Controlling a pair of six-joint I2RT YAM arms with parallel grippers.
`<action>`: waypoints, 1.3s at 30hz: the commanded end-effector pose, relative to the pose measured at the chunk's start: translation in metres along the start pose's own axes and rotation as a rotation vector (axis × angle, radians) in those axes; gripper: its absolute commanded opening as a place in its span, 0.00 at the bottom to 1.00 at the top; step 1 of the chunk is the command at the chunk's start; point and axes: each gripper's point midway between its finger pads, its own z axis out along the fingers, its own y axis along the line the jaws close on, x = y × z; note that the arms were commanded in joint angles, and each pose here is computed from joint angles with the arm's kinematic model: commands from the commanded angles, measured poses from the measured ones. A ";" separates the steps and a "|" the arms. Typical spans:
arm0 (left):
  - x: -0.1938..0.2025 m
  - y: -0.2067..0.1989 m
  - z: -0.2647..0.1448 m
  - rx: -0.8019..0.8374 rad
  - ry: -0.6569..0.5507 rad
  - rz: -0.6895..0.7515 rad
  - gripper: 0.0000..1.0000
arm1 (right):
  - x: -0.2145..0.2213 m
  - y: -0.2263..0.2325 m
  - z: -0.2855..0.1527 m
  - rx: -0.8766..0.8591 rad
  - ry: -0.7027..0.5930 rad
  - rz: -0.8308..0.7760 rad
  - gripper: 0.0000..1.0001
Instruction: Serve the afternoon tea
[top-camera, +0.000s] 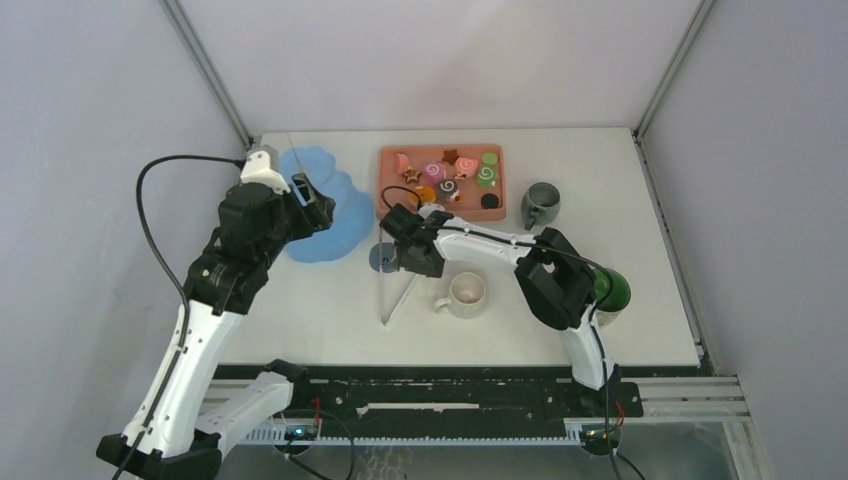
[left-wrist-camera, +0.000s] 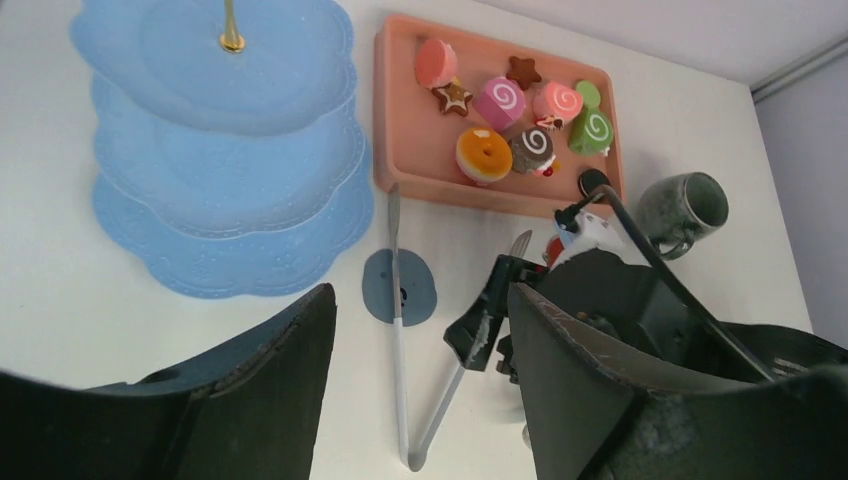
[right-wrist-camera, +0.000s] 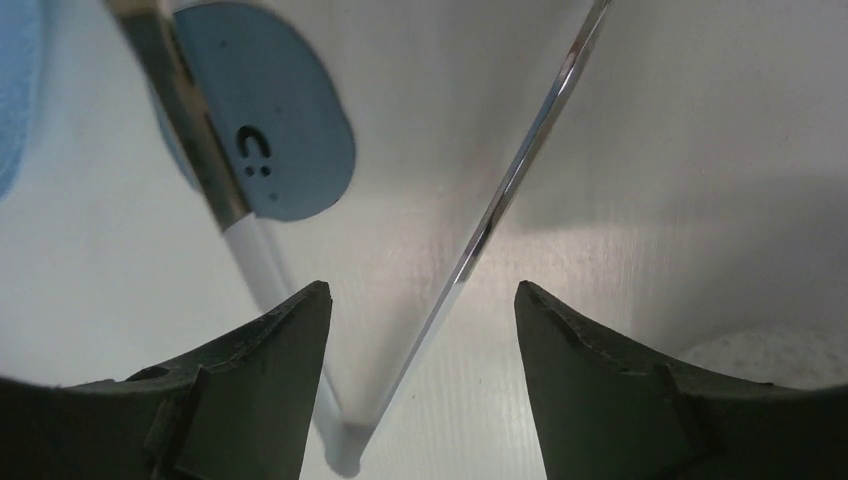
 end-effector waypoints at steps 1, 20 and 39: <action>-0.006 -0.017 0.003 0.076 -0.034 -0.014 0.69 | -0.006 0.004 0.015 0.004 0.003 0.085 0.75; 0.014 -0.015 0.017 0.080 0.029 0.022 0.69 | -0.016 -0.011 0.015 0.083 -0.088 0.053 0.08; -0.014 -0.027 0.005 0.120 -0.026 0.052 0.69 | 0.015 0.033 -0.033 -0.126 -0.220 -0.600 0.02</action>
